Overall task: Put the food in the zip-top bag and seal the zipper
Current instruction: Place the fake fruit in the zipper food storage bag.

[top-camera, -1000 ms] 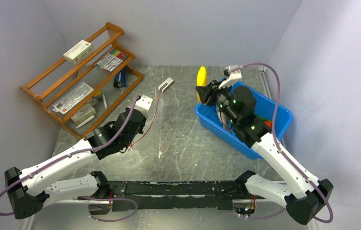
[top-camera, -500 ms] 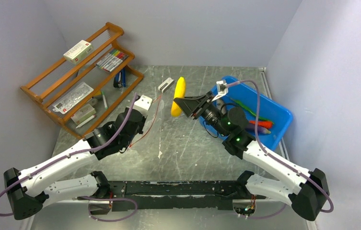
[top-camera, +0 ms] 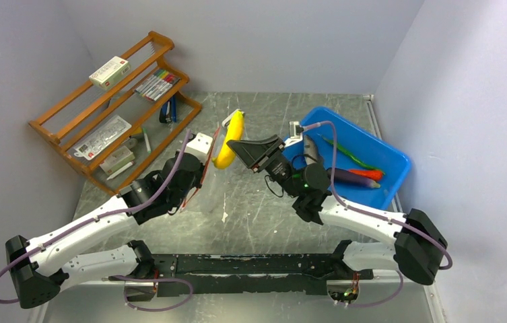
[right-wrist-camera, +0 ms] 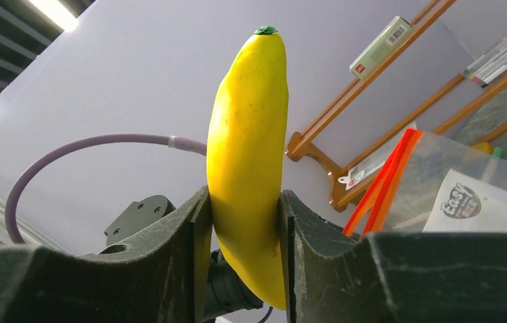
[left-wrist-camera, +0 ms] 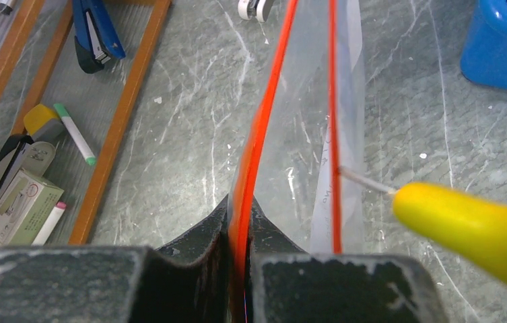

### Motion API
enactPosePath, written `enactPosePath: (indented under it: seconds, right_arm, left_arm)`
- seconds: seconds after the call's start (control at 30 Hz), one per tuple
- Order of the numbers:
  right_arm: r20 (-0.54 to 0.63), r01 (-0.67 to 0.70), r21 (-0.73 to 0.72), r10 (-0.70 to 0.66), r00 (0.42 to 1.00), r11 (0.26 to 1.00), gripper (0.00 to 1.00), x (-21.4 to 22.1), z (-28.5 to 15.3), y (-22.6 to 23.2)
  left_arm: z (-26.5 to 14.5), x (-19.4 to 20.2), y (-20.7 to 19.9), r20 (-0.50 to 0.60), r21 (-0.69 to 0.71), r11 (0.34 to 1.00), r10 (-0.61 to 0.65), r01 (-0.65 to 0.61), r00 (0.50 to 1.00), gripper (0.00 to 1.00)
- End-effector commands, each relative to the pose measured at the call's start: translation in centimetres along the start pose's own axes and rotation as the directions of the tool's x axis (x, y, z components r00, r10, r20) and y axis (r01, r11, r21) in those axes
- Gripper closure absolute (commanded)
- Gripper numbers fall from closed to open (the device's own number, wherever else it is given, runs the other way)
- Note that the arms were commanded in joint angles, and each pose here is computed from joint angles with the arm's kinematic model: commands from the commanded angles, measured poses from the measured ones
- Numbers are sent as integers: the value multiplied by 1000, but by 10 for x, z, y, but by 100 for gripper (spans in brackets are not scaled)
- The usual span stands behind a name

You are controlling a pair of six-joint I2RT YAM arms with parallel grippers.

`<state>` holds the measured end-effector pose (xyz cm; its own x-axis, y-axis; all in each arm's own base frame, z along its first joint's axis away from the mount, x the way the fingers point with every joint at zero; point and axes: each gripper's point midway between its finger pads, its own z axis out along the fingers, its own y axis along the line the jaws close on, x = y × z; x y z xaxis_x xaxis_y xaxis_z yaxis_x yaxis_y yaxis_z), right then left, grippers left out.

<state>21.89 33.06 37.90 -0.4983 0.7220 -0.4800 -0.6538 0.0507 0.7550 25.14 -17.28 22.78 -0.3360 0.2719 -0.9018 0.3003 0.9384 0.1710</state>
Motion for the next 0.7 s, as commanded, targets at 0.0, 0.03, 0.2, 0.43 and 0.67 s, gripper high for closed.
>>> enactPosePath:
  seconds: [0.0, 0.03, 0.2, 0.43, 0.67]
  right_arm:
    - [72, -42, -64, 46, 996, 997, 71, -8, 10, 17]
    - [69, -60, -54, 64, 996, 997, 71, -5, 10, 13]
    - [88, -79, -55, 83, 993, 995, 71, -8, 7, 13]
    - [122, -99, -73, 107, 987, 992, 71, -18, -1, 26]
    - [120, -107, -29, 110, 987, 994, 71, -10, 1, 11]
  left_arm:
    - [-2, -16, 0, 39, 7, 999, -47, 47, 998, 93]
    - [-3, -17, 0, 45, 9, 999, -49, 49, 998, 93]
    - [-3, -17, 2, 48, 8, 999, -52, 51, 998, 93]
    - [-3, -17, -1, 49, 21, 998, -52, 51, 997, 93]
    - [-3, -19, 0, 51, 23, 998, -66, 65, 997, 93]
